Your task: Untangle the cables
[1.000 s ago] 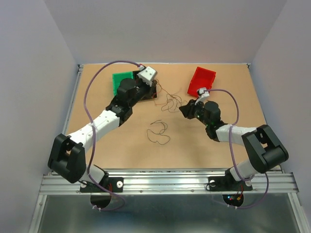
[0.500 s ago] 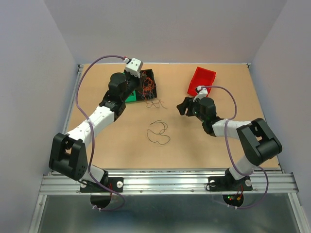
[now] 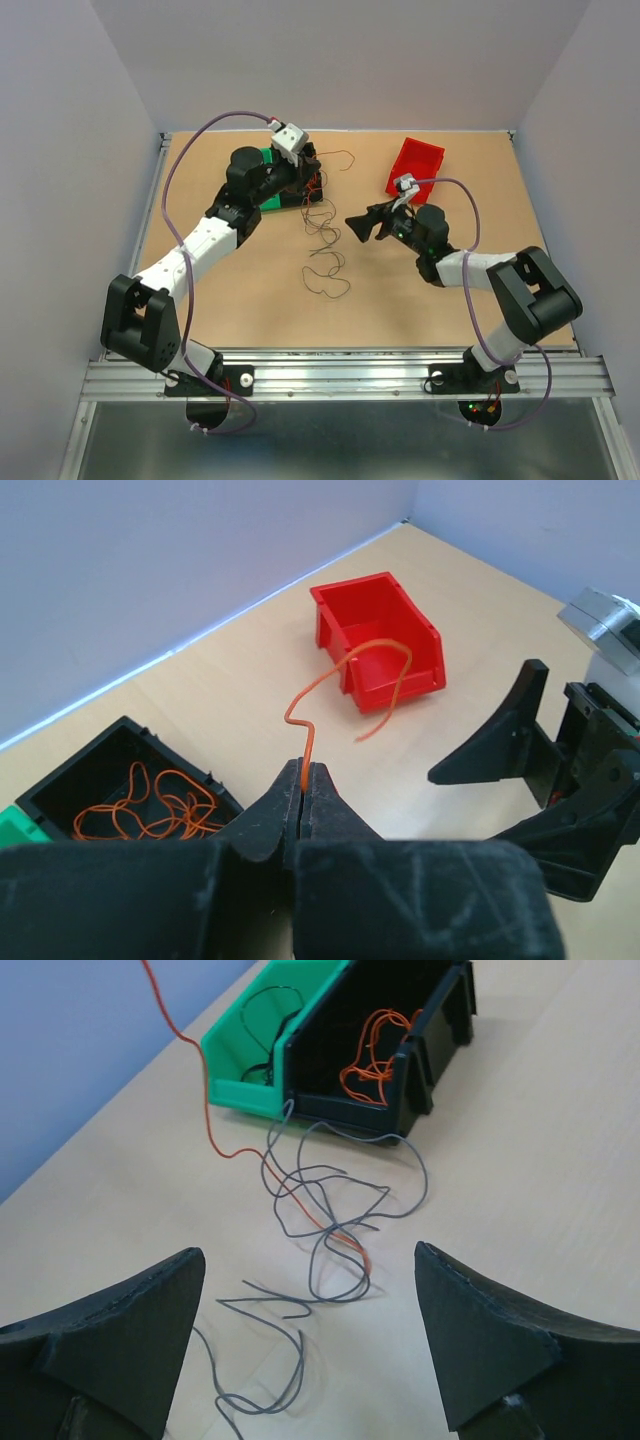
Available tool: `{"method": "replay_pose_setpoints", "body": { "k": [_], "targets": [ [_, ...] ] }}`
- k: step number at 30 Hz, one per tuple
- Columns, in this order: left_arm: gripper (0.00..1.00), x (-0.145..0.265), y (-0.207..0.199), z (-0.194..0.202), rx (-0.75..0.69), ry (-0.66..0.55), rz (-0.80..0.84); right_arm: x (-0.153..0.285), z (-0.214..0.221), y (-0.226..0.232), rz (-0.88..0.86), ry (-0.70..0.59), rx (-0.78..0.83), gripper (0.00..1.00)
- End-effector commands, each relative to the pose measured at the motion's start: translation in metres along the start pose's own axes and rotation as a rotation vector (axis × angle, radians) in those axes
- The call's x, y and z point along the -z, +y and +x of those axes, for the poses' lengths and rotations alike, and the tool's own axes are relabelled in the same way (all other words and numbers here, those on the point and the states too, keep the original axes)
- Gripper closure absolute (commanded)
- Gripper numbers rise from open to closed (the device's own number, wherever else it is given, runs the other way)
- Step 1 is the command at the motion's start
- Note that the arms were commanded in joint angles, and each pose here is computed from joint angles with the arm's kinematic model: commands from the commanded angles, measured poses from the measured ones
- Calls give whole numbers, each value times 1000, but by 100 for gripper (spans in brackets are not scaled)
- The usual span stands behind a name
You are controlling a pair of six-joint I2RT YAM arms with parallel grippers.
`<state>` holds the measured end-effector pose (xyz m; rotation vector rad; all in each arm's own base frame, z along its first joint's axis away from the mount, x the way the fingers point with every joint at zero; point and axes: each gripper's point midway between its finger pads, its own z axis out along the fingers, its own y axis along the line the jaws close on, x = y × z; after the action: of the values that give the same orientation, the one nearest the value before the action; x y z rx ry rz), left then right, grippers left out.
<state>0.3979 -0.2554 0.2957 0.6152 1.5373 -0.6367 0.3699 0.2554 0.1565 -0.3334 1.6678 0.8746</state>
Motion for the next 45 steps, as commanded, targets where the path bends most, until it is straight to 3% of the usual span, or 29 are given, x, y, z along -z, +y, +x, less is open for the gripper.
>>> {"method": "replay_pose_setpoints", "body": {
  "k": [1,10,17,23,33,40,45],
  "targets": [
    [100,6,-21,-43,-59,-89,67,-5,-21,29,-123,-81,81,11],
    [100,21,-26,-62,-59,-124,58,-45,5,29,-134,-30,72,16],
    [100,38,-36,-97,-50,-167,74,-49,-1,38,-166,-81,70,18],
    [100,66,-57,-136,-15,-215,134,-44,-15,86,-335,-154,131,16],
    [100,77,-65,-183,-10,-258,149,-56,5,131,-460,-135,206,17],
    [100,61,-29,-204,-43,-292,-21,-66,10,122,-390,-142,187,22],
    [100,35,33,-196,-35,-258,-240,-63,1,95,-223,-183,159,24]
  ]
}}
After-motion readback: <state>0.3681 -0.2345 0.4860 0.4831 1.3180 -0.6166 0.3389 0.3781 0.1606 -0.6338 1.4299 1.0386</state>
